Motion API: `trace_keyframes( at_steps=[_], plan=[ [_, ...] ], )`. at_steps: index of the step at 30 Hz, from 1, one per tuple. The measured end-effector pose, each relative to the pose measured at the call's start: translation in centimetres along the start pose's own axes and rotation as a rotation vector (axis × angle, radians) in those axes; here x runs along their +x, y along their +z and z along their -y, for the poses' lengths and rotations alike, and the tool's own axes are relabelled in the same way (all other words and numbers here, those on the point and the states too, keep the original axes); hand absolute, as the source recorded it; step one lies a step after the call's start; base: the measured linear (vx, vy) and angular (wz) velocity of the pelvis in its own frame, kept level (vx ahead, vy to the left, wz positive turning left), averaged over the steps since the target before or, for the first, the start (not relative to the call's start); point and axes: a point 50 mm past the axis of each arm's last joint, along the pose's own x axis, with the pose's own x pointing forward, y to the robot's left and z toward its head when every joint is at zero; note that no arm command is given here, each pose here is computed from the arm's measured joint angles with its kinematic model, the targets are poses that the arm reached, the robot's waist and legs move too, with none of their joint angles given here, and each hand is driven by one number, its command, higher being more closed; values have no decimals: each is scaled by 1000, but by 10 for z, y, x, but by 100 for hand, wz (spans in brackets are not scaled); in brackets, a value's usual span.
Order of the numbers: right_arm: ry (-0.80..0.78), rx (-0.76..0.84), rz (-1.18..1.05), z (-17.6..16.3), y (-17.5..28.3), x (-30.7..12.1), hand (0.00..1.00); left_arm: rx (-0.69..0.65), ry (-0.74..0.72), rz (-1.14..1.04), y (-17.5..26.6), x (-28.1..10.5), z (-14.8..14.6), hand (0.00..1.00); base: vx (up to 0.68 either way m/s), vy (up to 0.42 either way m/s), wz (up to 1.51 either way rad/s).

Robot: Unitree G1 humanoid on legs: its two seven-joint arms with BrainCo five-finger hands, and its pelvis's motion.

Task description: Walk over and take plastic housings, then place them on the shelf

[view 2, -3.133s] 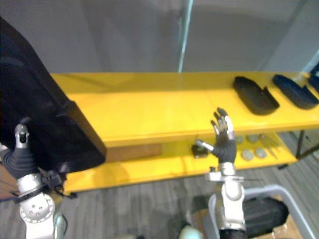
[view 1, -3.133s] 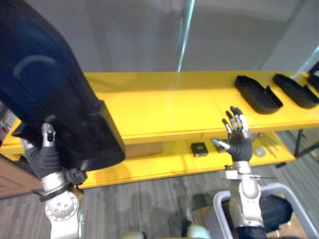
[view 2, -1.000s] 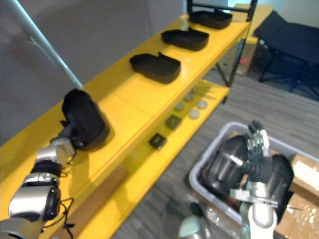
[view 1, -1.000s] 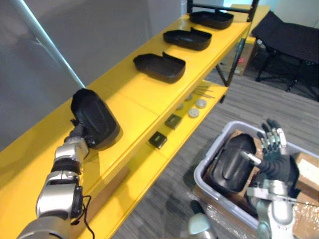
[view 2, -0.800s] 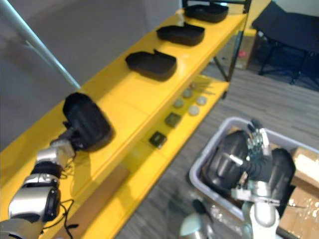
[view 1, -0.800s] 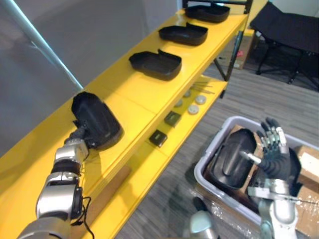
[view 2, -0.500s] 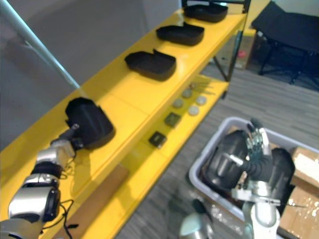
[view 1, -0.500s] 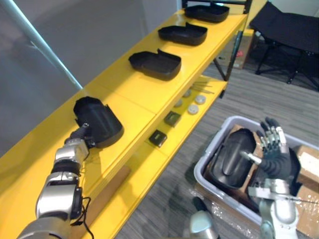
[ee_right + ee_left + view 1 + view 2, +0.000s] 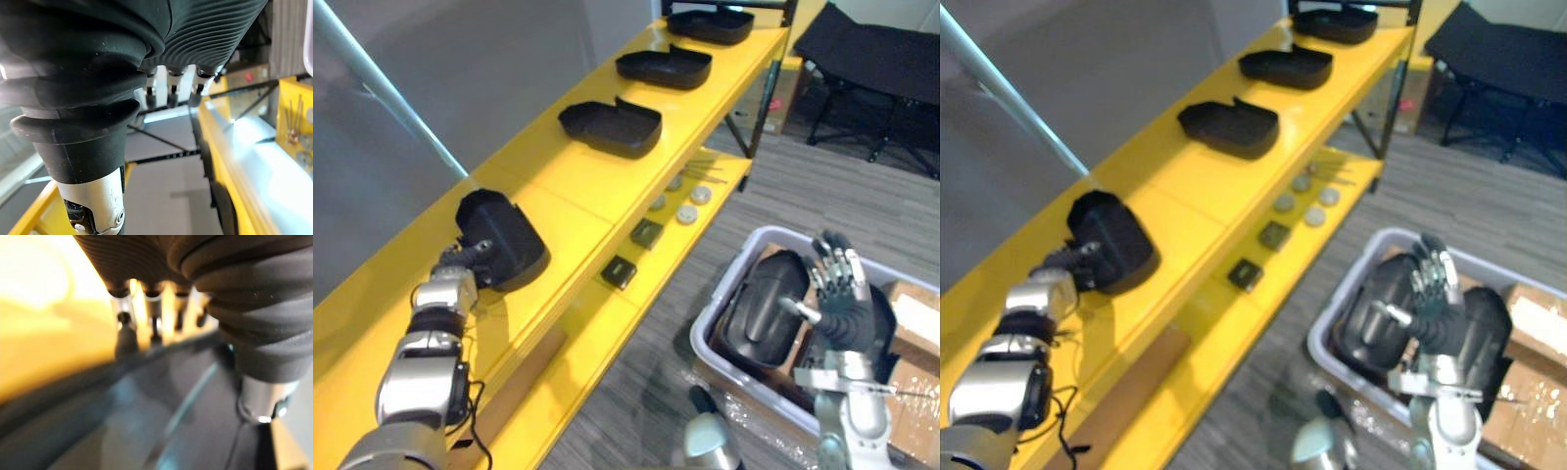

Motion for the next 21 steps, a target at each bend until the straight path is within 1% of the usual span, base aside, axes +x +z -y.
trace_keyframes(
  at_steps=[3, 9, 13, 14, 15, 16, 21],
  plan=[
    [2, 4, -6, -1, -1, -1, 0, 50, 86, 55, 18, -1, -10, 0, 0, 0, 0],
    [-8, 8, -21, -1, -3, -4, 0, 101, 227, 62, 20, 0, -24, 0, 0, 0, 0],
    [-3, 8, -34, -1, -4, -6, 0, 150, 368, 94, 24, -1, -37, 0, 0, 0, 0],
    [-4, 7, -35, -1, -4, -7, 0, 151, 384, 98, 24, -2, -39, 0, 0, 0, 0],
    [-9, 9, -35, -2, -4, -7, 0, 163, 415, 108, 26, -2, -44, 0, 0, 0, 0],
    [-7, 15, -32, -4, -5, -8, 0, 195, 479, 131, 30, -3, -54, 0, 0, 0, 0],
    [-16, 23, 3, -6, -3, -8, 0, 224, 631, 242, 50, -9, -80, 0, 0, 0, 1]
  ],
)
